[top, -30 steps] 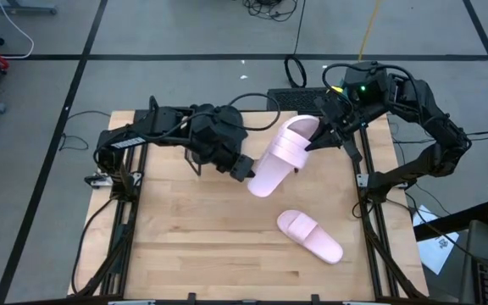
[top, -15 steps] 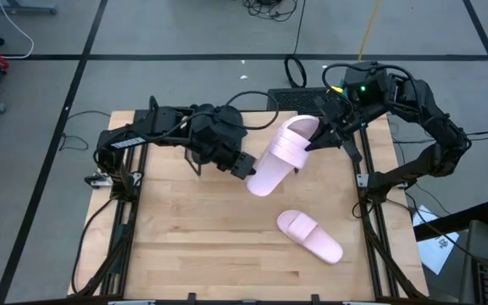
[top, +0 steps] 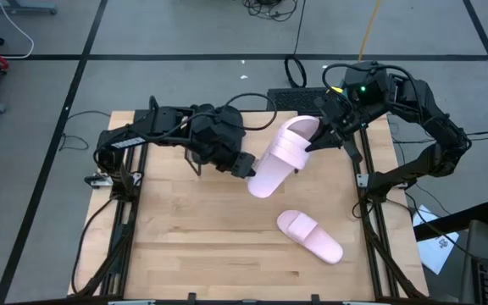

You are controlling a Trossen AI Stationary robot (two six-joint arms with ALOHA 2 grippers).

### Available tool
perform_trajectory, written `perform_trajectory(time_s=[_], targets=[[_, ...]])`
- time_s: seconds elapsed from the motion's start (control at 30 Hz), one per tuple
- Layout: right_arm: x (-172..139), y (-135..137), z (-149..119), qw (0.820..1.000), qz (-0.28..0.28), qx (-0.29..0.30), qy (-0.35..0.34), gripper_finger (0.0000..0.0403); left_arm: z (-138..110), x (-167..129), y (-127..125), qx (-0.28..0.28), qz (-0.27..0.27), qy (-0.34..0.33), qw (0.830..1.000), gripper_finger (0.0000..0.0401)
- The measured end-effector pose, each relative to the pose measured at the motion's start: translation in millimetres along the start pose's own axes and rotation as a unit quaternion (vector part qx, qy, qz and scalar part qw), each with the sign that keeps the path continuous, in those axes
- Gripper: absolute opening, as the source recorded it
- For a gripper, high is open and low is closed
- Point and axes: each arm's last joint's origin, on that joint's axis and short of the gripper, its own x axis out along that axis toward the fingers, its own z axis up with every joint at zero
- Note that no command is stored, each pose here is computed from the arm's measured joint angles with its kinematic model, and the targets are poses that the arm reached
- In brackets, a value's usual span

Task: Pick and place slides into the shelf
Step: Put the left pink slipper on the shelf

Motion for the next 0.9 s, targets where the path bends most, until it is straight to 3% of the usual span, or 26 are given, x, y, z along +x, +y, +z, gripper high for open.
perform_trajectory(time_s=[0.2, 0.33, 0.63, 0.9], targets=[[0, 0, 0, 1.0, 0.001, 0.005, 0.0, 0.0, 0, 0, 0, 0.0, 0.004, -0.008, 1.0, 0.0215], [0, 1, 0, 1.0, 0.008, 0.009, -0.001, 0.0, 0, 9, 4, -0.006, 0.016, 0.001, 1.0, 0.0238], [0, 2, 0, 1.0, 0.027, 0.015, 0.0, 0.0, -1, 39, 9, 0.001, -0.01, 0.049, 0.999, 0.0235], [0, 2, -3, 0.999, 0.029, 0.024, 0.011, 0.0, -4, 42, 6, 0.022, -0.023, 0.049, 0.998, 0.0235]])
